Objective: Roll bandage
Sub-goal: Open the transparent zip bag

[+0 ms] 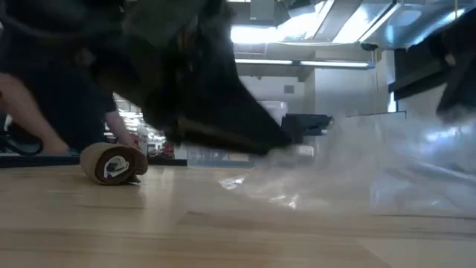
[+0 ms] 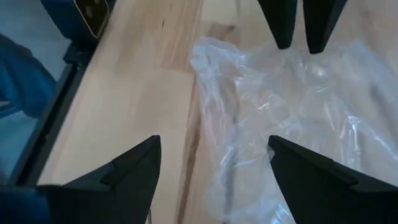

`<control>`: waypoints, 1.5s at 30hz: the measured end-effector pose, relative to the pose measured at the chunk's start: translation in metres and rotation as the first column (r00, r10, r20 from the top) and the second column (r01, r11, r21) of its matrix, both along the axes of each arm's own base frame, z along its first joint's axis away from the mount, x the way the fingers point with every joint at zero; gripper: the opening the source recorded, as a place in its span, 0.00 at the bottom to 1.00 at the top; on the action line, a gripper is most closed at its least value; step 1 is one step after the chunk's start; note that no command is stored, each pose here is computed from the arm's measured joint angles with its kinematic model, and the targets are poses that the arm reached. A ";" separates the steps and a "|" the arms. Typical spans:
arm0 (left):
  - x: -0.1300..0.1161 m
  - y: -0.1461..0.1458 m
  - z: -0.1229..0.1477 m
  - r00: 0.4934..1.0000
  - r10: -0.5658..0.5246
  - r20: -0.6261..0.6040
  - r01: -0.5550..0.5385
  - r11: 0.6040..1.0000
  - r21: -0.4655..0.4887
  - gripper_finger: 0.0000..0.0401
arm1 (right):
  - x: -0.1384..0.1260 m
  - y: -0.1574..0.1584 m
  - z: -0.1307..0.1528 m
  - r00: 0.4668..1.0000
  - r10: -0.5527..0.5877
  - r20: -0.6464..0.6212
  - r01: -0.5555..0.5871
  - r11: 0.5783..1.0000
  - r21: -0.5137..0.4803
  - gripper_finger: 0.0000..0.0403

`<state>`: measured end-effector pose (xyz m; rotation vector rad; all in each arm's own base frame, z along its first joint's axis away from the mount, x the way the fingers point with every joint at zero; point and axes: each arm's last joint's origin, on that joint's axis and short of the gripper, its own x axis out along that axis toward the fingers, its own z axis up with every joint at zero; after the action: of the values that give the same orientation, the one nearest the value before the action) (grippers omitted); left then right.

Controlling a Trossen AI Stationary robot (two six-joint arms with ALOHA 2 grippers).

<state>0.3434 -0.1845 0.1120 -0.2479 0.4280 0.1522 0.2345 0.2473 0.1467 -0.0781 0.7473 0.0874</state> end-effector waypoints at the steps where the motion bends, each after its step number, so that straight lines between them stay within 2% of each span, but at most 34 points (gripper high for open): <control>1: 0.000 -0.001 -0.003 1.000 -0.017 -0.012 0.017 0.999 -0.031 0.37 | 0.000 0.001 -0.003 1.000 0.004 -0.019 -0.004 1.000 0.014 0.74; 4: -0.002 -0.007 -0.009 0.996 -0.075 -0.042 0.070 0.992 -0.101 0.37 | -0.005 0.000 -0.011 0.992 0.030 -0.125 -0.026 0.999 0.028 0.74; 8: -0.008 -0.017 -0.010 0.991 -0.119 -0.055 0.113 0.988 -0.109 0.37 | -0.021 -0.008 -0.019 0.947 0.022 -0.320 -0.028 1.000 -0.012 0.74; 13: -0.010 -0.020 0.007 0.990 -0.139 -0.016 0.136 0.985 -0.110 0.37 | -0.024 -0.008 0.000 0.901 0.037 -0.433 -0.045 0.999 -0.008 0.74; 18: -0.011 -0.015 0.037 0.990 -0.139 0.039 0.140 0.990 -0.029 0.37 | -0.016 -0.005 0.040 0.956 0.029 -0.291 -0.055 0.995 -0.083 0.74; 22: -0.006 0.005 0.051 0.996 0.034 0.085 -0.038 0.998 0.046 0.37 | -0.006 -0.009 0.053 0.992 -0.015 -0.122 -0.009 0.982 -0.191 0.74; 25: 0.003 0.025 0.046 0.990 0.123 0.072 -0.125 0.992 0.026 0.37 | 0.005 -0.024 0.046 0.991 -0.093 -0.094 0.070 0.973 -0.221 0.74; 27: 0.009 0.036 0.036 0.988 0.155 0.026 -0.154 0.988 -0.014 0.37 | 0.011 -0.037 0.035 0.982 -0.158 -0.103 0.136 0.971 -0.195 0.74; 30: 0.015 0.049 0.015 0.988 0.138 -0.063 -0.143 0.985 -0.091 0.37 | 0.014 -0.053 0.017 0.966 -0.220 -0.136 0.201 0.970 -0.135 0.74; 34: 0.020 0.052 -0.001 0.990 0.101 -0.098 -0.115 0.982 -0.152 0.37 | 0.008 -0.060 -0.006 0.969 -0.208 -0.130 0.207 0.978 -0.027 0.74; 39: 0.021 0.052 -0.013 0.988 0.095 -0.121 -0.115 0.978 -0.172 0.37 | 0.000 -0.067 -0.024 0.971 -0.221 -0.087 0.226 0.973 0.047 0.74; 45: 0.024 0.050 -0.013 0.995 0.030 -0.099 -0.050 0.976 -0.211 0.37 | -0.002 -0.069 -0.030 0.970 -0.237 -0.059 0.239 0.971 0.026 0.74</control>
<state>0.3674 -0.1347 0.0990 -0.4618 0.5353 0.1584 0.2326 0.1781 0.1166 0.0460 0.8052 -0.1280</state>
